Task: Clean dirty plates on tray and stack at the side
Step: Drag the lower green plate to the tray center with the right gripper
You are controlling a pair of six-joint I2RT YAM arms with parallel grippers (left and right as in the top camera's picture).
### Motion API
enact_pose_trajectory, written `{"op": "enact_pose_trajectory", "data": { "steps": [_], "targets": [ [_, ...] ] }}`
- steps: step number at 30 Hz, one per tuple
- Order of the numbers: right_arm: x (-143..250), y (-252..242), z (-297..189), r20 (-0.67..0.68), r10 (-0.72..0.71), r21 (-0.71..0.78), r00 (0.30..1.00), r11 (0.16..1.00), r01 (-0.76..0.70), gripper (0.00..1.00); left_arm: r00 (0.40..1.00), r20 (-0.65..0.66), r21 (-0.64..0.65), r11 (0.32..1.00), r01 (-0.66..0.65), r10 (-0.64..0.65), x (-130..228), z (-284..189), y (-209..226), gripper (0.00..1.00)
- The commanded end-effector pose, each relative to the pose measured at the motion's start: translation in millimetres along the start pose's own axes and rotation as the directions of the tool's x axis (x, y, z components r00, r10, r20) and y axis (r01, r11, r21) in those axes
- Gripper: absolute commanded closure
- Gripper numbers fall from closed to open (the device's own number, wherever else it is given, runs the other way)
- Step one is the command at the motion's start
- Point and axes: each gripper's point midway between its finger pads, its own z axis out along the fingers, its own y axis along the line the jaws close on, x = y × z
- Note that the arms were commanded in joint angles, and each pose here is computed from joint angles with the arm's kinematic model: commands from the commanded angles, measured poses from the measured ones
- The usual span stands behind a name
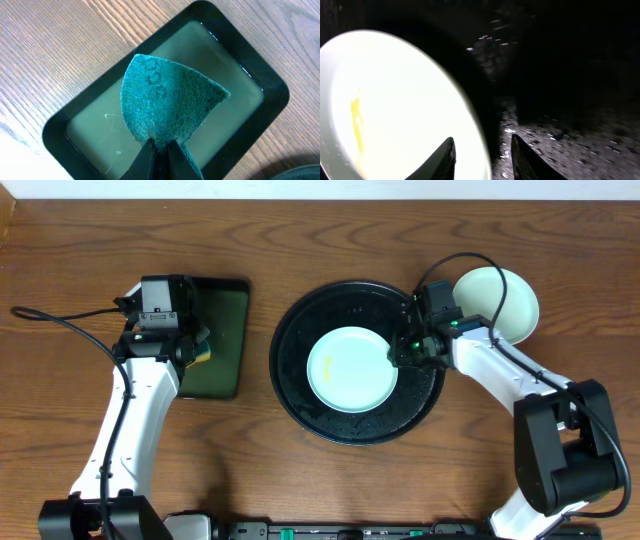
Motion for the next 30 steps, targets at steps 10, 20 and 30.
{"op": "enact_pose_trajectory", "data": {
  "steps": [10, 20, 30],
  "targets": [
    [12.4, -2.1, 26.4, -0.071, -0.079, 0.013, 0.994, 0.997, 0.08, 0.76, 1.0, 0.002, -0.002, 1.0, -0.003, 0.003, 0.1, -0.1, 1.9, 0.92],
    [15.6, -42.8, 12.0, -0.086, 0.047, 0.272, 0.995, 0.962, -0.022, 0.01, 1.0, 0.002, -0.003, 1.0, -0.004, 0.004, 0.2, 0.0, 2.1, 0.92],
    [7.2, -13.7, 6.6, -0.132, -0.13, 0.126, 0.983, 0.981, 0.147, 0.01, 1.0, 0.002, -0.002, 1.0, -0.003, 0.003, 0.0, -0.1, 1.9, 0.92]
  ]
}}
